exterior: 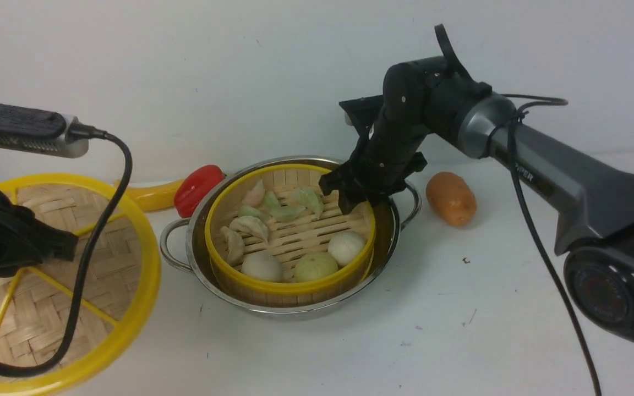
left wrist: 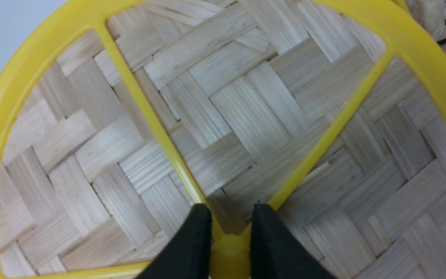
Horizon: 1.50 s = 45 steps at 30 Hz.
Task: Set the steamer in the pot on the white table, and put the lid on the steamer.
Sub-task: 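Place the bamboo steamer basket of food into the steel pot with the right gripper, then grasp the bamboo steamer lid lying on the table by its centre knob, then place the yellow bamboo steamer lid onto the steamer in the pot with the left gripper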
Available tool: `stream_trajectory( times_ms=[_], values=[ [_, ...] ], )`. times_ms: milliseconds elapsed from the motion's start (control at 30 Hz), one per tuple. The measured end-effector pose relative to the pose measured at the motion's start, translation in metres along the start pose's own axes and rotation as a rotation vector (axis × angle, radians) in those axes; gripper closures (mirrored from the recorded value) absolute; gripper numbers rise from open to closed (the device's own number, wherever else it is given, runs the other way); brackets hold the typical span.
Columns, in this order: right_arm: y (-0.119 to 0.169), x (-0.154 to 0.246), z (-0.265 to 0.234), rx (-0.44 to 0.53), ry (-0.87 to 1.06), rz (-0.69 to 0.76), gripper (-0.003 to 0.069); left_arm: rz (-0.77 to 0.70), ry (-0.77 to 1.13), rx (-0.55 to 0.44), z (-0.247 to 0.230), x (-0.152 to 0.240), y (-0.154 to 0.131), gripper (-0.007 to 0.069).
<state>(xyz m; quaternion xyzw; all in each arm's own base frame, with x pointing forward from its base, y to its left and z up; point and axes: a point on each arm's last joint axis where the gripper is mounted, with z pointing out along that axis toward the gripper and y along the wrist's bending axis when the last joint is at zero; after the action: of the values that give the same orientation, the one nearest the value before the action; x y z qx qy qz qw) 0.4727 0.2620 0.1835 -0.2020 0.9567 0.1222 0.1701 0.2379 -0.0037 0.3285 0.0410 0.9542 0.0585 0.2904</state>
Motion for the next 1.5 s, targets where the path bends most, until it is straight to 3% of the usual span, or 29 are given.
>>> stream_trajectory(
  times_ms=[100, 267, 500, 633, 800, 1500],
  values=[
    [0.001, -0.005, -0.02, 0.02, -0.039, -0.015, 0.0199, 0.018, -0.002, 0.057, 0.007, -0.003, -0.007, 0.0507],
    [-0.003, -0.016, -0.072, 0.06, -0.14, -0.028, 0.0176, 0.118, -0.04, 0.149, 0.017, -0.023, -0.032, 0.0507],
    [-0.018, -0.014, -0.197, 0.063, -0.342, 0.031, 0.0174, 0.252, -0.13, 0.222, 0.031, -0.113, -0.084, 0.0507],
    [-0.013, 0.003, -0.243, 0.094, -0.387, 0.008, 0.0174, 0.344, -0.055, 0.249, 0.061, -0.148, -0.119, 0.0507],
    [-0.009, 0.021, -0.278, 0.124, -0.42, -0.008, 0.0174, 0.398, 0.048, 0.275, 0.094, -0.162, -0.144, 0.0507],
    [-0.013, 0.03, -0.278, 0.175, -0.388, -0.023, 0.0173, 0.444, 0.137, 0.32, 0.152, -0.152, -0.169, 0.0507]
  ],
)
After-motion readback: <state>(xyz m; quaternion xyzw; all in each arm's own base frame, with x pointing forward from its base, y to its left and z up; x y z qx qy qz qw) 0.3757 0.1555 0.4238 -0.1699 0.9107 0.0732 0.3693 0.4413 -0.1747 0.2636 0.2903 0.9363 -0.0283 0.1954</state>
